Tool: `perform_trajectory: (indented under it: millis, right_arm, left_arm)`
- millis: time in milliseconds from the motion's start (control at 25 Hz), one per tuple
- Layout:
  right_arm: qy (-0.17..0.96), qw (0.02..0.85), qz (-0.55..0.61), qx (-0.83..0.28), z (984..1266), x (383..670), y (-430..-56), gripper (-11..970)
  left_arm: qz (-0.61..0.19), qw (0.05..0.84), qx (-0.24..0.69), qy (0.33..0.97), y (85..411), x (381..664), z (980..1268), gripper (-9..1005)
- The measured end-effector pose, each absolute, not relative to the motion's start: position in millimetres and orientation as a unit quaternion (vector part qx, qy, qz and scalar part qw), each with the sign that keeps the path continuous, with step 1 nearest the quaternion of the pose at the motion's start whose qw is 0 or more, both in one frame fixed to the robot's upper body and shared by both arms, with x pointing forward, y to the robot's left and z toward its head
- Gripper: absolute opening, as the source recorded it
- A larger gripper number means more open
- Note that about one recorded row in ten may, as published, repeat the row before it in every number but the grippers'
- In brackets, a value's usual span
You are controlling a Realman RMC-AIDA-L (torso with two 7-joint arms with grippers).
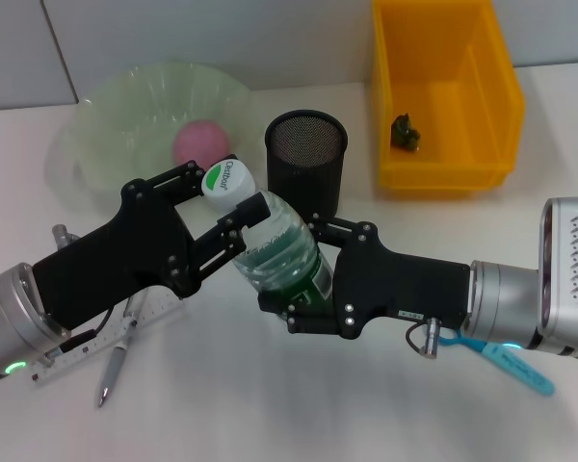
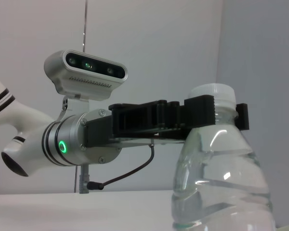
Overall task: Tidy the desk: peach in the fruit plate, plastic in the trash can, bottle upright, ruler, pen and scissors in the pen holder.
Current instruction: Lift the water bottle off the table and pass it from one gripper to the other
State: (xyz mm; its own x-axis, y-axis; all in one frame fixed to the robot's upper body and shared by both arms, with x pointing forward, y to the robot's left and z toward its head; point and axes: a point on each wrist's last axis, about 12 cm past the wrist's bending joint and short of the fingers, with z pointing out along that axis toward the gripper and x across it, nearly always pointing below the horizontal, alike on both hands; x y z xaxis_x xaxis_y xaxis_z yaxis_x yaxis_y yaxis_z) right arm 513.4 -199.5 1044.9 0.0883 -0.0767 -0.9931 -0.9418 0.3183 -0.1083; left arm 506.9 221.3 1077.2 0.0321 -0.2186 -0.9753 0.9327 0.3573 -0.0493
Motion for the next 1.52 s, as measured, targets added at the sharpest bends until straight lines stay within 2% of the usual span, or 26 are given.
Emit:
perform_trajectory:
  millis: [1520]
  right_arm:
    - [0.555,0.596,0.383,-0.435,1045.7,502.3,-209.9,769]
  left_arm:
    - [-0.462,0.633,0.343,0.517,221.6,505.4,1079.6,452]
